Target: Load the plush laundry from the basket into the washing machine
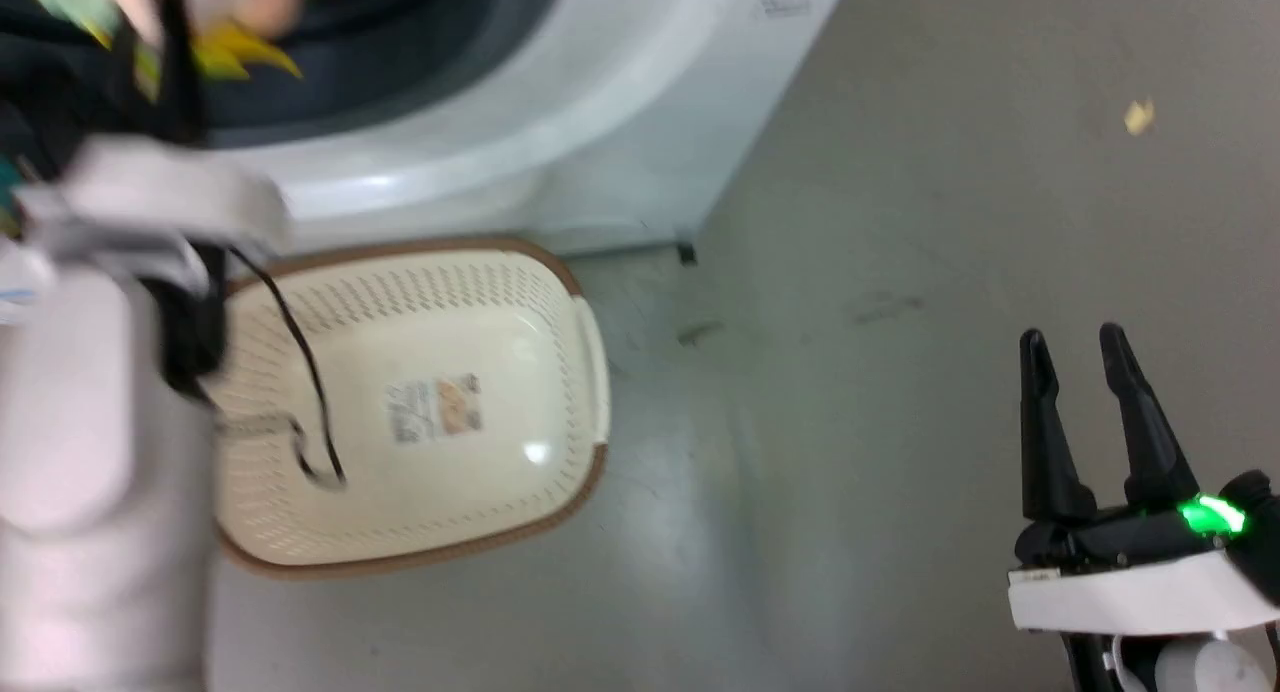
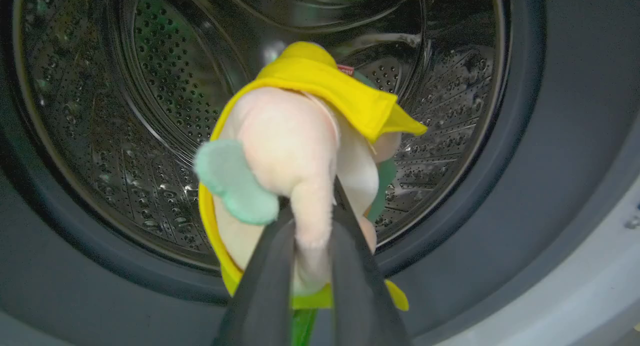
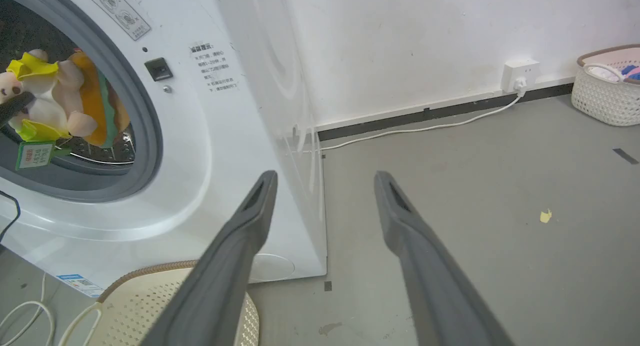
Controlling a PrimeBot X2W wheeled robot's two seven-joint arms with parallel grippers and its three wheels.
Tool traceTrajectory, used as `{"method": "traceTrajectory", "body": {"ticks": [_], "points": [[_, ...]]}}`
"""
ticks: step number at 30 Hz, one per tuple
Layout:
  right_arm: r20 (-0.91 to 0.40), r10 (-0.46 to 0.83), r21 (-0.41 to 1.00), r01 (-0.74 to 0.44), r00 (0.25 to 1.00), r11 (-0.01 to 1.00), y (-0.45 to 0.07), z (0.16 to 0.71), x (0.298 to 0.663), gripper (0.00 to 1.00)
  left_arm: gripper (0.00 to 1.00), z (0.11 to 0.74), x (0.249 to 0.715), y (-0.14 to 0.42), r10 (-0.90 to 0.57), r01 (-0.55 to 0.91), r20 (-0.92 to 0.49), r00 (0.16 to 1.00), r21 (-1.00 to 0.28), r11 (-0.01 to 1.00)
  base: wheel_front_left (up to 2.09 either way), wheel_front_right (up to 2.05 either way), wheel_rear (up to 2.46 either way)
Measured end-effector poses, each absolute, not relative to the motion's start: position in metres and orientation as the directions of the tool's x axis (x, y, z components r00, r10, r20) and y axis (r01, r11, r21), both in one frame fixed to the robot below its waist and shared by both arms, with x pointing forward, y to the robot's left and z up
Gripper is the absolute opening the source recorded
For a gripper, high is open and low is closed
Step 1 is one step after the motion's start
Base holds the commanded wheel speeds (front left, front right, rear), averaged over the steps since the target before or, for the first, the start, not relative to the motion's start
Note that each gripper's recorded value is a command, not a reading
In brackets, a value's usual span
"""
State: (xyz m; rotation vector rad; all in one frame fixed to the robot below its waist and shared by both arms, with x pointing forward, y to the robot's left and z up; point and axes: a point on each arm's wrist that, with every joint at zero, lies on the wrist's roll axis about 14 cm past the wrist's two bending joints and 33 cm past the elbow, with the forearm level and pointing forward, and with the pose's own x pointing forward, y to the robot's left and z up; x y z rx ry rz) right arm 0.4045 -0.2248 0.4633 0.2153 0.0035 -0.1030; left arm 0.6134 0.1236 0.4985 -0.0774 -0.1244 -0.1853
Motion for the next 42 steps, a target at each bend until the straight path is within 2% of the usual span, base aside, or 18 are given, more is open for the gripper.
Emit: {"method": "traceTrajectory", "body": {"ticks": [8,13,22,27,28,29,30,36,42], "points": [[-0.104,-0.167,0.208,0.186,0.980,0.960,-0.246,0.431,0.409,1.00,0.00,0.476,0.707,0.138,-0.163,0.162,0.013,0.986,0.074,0.984,0.00,0.00,0.00],[-0.143,-0.197,0.199,0.223,0.970,0.954,-0.256,0.417,0.408,1.00,0.00,0.457,0.745,0.135,-0.159,0.167,-0.071,0.985,0.138,0.976,0.00,0.00,0.00],[-0.179,-0.206,0.189,0.240,0.962,0.952,-0.260,0.403,0.411,1.00,0.00,0.380,0.759,0.130,-0.132,0.219,-0.389,0.912,0.189,0.957,0.00,0.00,0.00],[-0.181,-0.202,0.191,0.236,0.962,0.953,-0.259,0.400,0.413,1.00,0.00,0.376,0.761,0.135,-0.119,0.214,-0.414,0.903,0.192,0.958,0.00,0.00,0.00],[-0.179,-0.201,0.191,0.235,0.963,0.953,-0.259,0.401,0.414,1.00,0.24,0.375,0.761,0.135,-0.120,0.213,-0.411,0.904,0.189,0.959,0.00,0.00,0.00],[-0.175,-0.201,0.192,0.233,0.964,0.953,-0.259,0.402,0.415,1.00,0.82,0.376,0.760,0.135,-0.122,0.214,-0.406,0.905,0.187,0.959,0.00,0.00,0.00],[-0.170,-0.200,0.193,0.232,0.965,0.954,-0.259,0.403,0.416,1.00,1.00,0.377,0.760,0.134,-0.126,0.215,-0.400,0.908,0.188,0.958,0.00,0.00,0.00],[-0.133,-0.189,0.184,0.212,0.973,0.960,-0.257,0.415,0.420,1.00,1.00,0.388,0.749,0.132,-0.156,0.228,-0.357,0.921,0.170,0.959,0.00,0.00,0.00],[-0.055,-0.174,0.165,0.181,0.983,0.970,-0.255,0.444,0.420,1.00,1.00,0.402,0.715,0.124,-0.207,0.263,-0.304,0.930,0.155,0.952,0.00,0.00,0.00]]}}
